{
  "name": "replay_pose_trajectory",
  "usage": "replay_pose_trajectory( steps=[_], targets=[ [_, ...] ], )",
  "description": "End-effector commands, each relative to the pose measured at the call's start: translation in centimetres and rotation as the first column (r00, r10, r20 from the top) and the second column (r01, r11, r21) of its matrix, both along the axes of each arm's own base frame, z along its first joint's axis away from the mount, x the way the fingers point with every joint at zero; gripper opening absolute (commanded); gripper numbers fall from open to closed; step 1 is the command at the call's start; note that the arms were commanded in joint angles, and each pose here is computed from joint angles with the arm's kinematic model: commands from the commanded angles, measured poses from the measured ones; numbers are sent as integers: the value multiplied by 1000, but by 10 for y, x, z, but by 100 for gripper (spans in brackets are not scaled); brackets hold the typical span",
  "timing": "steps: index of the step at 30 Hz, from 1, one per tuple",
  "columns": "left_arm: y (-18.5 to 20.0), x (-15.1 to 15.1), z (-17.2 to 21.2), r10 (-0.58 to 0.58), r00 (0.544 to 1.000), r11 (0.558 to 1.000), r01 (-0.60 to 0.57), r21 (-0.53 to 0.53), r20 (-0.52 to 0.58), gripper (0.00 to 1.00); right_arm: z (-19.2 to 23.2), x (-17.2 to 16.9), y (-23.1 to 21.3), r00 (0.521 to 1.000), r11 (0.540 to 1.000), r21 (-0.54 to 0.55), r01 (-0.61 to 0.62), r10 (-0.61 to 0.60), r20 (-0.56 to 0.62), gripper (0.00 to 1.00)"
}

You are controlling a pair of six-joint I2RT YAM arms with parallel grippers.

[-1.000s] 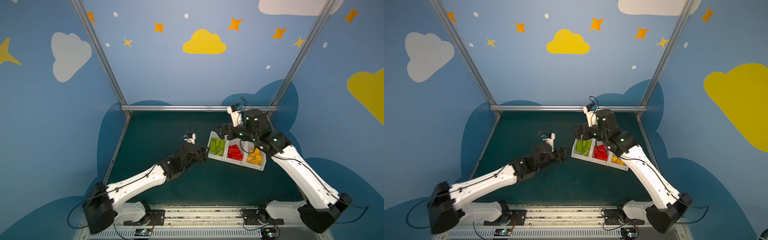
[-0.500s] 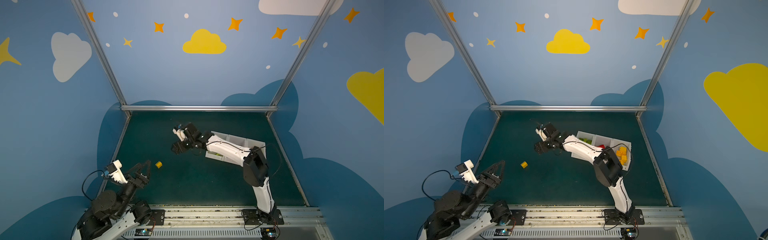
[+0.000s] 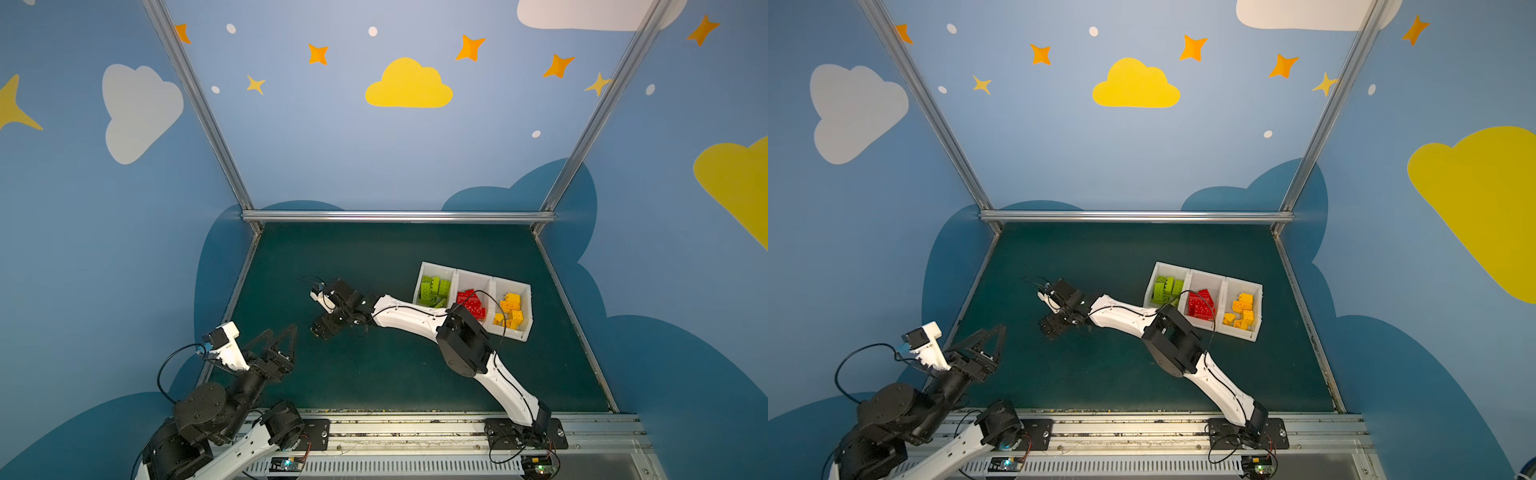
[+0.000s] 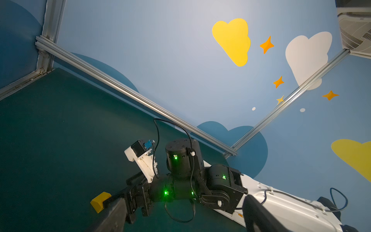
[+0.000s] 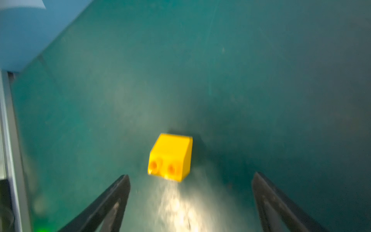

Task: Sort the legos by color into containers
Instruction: 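Grasp the last yellow slope brick with the right gripper, then carry the slope brick with the right gripper and drop it into the yellow compartment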

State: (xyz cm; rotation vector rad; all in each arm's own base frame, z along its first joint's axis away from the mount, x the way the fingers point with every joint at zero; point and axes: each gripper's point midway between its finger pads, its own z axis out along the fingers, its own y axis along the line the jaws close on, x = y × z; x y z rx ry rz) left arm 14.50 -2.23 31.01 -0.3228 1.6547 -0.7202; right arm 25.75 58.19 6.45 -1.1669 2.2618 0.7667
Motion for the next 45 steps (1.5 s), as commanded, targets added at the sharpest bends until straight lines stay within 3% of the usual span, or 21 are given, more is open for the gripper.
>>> replay_pose_trajectory(
  steps=[1,5,8,14,18,22,26,29,37,42,45],
  targets=[
    [10,-3,4,24,1000,1000,-25,13,20,89,-4,-10,14,999,999,3,-35,34,27,92],
    [10,-3,4,27,1000,1000,-27,14,16,89,-14,-11,22,998,999,-29,-40,41,45,87],
    [12,-3,2,33,999,999,-33,18,9,89,-21,-17,27,996,997,-48,-52,55,64,78],
    [14,-3,-1,45,999,999,-45,24,-1,89,-27,-20,27,994,995,-83,-56,63,92,47],
    [13,-2,-1,46,999,999,-46,22,2,90,-28,-19,21,995,994,-105,-35,45,95,34],
    [5,3,-1,37,999,999,-37,28,12,91,-10,-12,11,996,995,-96,20,-11,93,25],
    [-13,15,-6,23,1000,997,-22,75,-13,92,22,-1,-11,994,995,-58,79,-75,74,24],
    [-36,29,-9,4,999,992,2,126,-45,93,49,11,-40,990,991,-15,131,-130,60,23],
    [-99,67,-10,-64,996,989,71,126,-63,93,123,57,-164,941,938,86,336,-338,10,23],
    [-132,91,-23,-82,991,987,96,129,-109,96,150,78,-271,852,849,85,521,-524,10,24],
    [-152,108,-47,-104,973,980,135,143,-207,97,163,82,-341,762,758,104,643,-647,4,25]
  ],
)
